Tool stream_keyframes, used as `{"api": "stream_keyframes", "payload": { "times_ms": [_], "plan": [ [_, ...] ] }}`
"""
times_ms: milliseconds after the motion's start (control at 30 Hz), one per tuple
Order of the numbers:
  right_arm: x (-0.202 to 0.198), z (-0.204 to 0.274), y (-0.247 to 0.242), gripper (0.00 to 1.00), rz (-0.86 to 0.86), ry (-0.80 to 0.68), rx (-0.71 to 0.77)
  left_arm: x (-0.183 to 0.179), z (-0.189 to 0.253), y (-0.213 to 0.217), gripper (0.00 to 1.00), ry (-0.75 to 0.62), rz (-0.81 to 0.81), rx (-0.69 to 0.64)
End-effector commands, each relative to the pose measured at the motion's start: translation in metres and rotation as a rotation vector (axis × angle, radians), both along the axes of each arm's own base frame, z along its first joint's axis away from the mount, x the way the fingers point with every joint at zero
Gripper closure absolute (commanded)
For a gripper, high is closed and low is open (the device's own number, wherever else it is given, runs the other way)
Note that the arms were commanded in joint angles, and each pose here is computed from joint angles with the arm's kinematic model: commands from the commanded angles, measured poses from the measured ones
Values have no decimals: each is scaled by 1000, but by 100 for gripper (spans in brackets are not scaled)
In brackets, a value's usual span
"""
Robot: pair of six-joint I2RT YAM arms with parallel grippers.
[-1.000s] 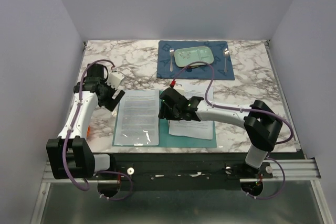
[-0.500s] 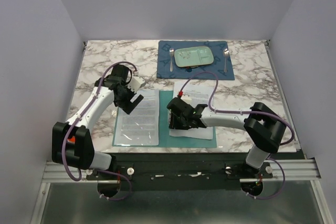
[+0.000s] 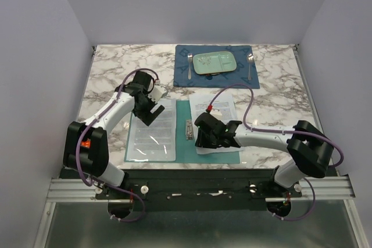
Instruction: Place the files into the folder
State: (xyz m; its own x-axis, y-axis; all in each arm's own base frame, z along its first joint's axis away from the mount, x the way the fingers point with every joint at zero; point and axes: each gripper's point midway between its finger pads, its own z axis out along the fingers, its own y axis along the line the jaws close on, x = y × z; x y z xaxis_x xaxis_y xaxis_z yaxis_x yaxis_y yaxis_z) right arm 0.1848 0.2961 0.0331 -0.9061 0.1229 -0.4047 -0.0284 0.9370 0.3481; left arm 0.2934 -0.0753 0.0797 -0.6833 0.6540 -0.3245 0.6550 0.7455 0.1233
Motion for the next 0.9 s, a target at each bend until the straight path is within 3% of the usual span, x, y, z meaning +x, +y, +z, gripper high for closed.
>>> {"api": "stream_keyframes", "payload": {
  "times_ms": [0,133,300,367,467,500,600,733,867],
  "plan": [
    [12,21,17,56,4,-32,42,13,26,-8,1,-72,9,-17],
    [30,59,40,64,21,-105,109,10,47,-22,1,-91,-15,-55],
    [50,66,36,78,21,-150,66,-1,55,-53,1,-87,-64,-85],
    [61,63,21,78,-24,-158,37,-6,54,-73,1,-88,-93,-93],
    [71,53,-13,66,-99,-141,3,-5,49,-92,1,-98,-100,-98],
    [70,45,-28,55,-122,-127,-24,-8,45,-102,1,-90,-120,-99],
    [79,43,-68,45,-224,-122,-71,-5,40,-121,1,-91,-138,-114],
    [84,37,-117,40,-351,-104,-132,-2,26,-132,1,-77,-135,-91],
    [81,36,-120,41,-353,-81,-124,-4,10,-141,1,-74,-158,-83]
  ]
}}
